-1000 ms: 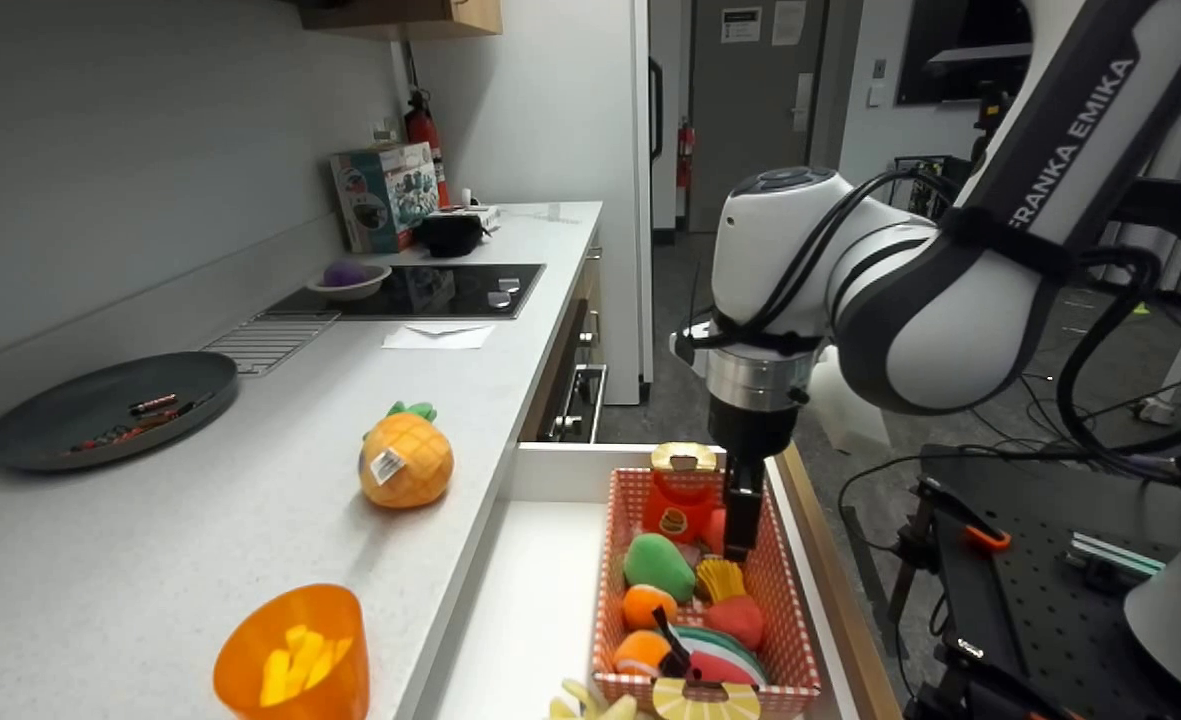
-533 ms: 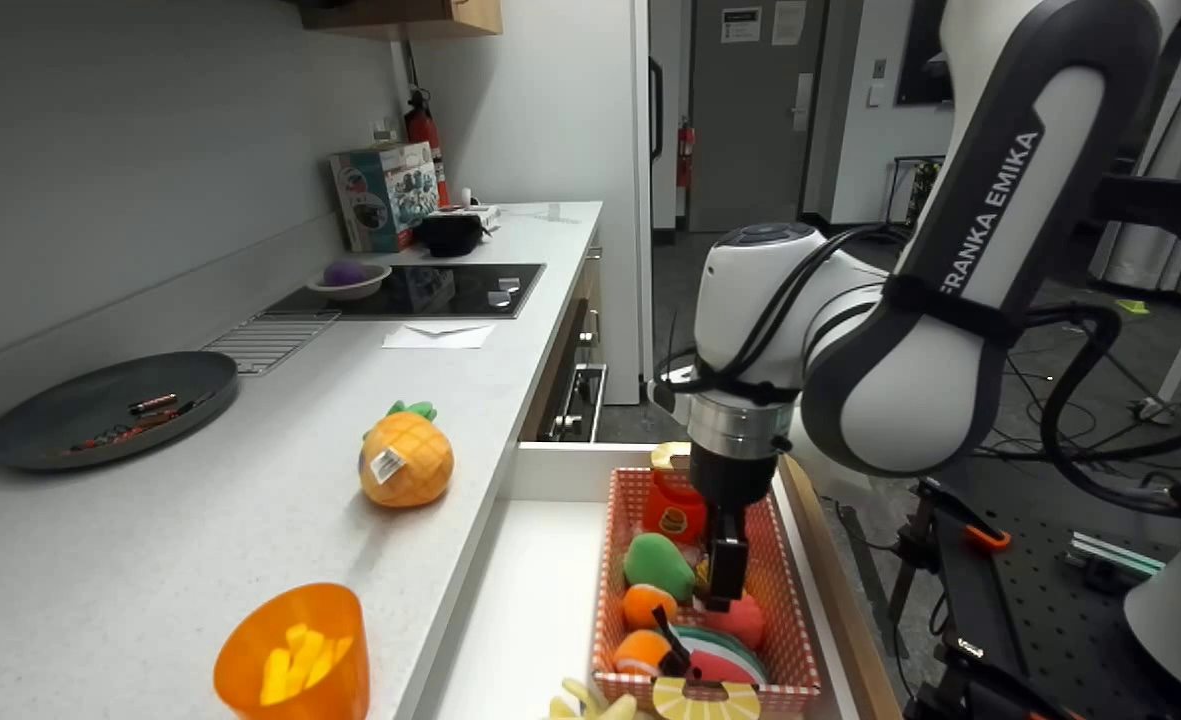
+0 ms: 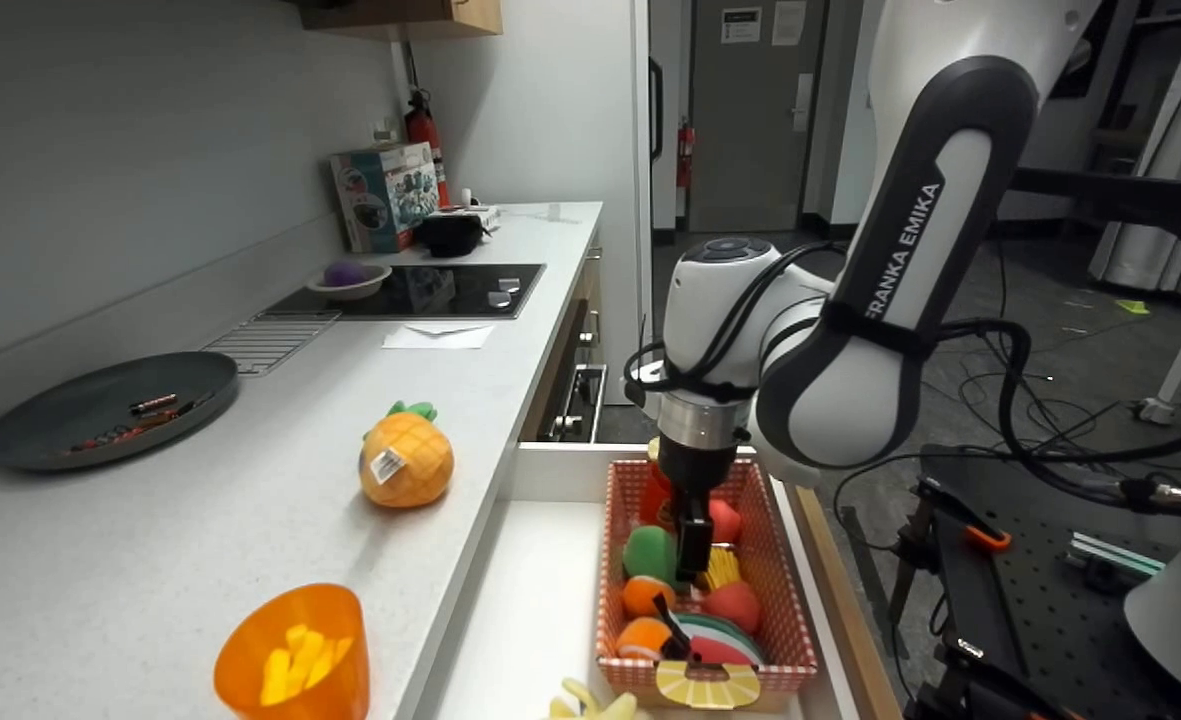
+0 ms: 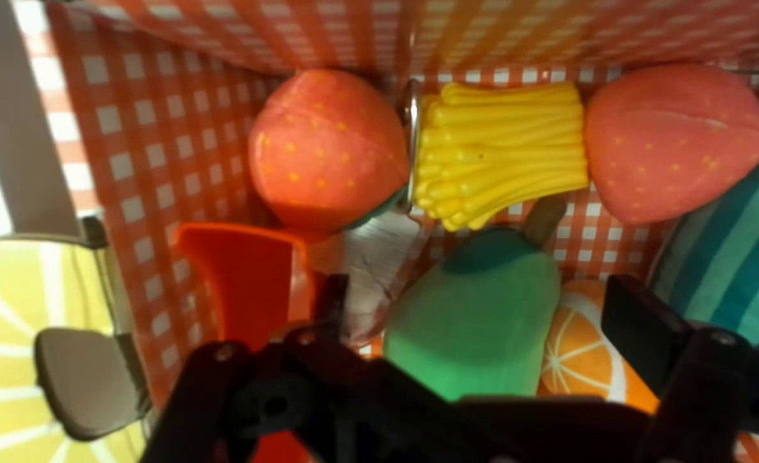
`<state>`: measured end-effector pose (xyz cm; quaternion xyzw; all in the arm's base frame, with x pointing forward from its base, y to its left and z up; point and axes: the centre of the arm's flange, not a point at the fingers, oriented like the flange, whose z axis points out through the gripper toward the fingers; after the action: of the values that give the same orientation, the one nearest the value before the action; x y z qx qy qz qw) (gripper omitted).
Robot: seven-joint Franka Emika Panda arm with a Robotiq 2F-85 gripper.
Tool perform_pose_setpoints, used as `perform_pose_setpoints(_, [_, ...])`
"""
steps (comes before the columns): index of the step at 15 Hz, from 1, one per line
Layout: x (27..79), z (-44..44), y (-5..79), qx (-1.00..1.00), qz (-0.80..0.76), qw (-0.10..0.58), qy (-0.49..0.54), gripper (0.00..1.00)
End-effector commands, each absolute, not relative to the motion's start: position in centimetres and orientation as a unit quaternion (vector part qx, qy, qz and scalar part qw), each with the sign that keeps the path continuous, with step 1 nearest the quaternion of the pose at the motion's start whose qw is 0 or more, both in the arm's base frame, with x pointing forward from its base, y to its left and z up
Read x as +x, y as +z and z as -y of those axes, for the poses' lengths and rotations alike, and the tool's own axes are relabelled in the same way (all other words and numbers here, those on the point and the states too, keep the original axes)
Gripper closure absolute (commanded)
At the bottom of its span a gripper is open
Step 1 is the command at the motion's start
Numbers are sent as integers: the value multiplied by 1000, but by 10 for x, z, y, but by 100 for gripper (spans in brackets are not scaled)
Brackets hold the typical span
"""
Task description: Remove the pineapple and pear plushies from the drawer, put them on the counter and then close the drawer
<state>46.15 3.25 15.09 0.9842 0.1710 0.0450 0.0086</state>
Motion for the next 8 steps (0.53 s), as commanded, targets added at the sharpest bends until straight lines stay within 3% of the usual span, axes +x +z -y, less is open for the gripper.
perform_pose_setpoints(1, [475, -25, 133, 981, -188, 16, 52, 1])
perform_pose_setpoints(6, [477, -30, 126, 979, -195, 12, 55, 11])
perform_pose_setpoints(8, [477, -30, 123, 979, -194, 11, 55, 30])
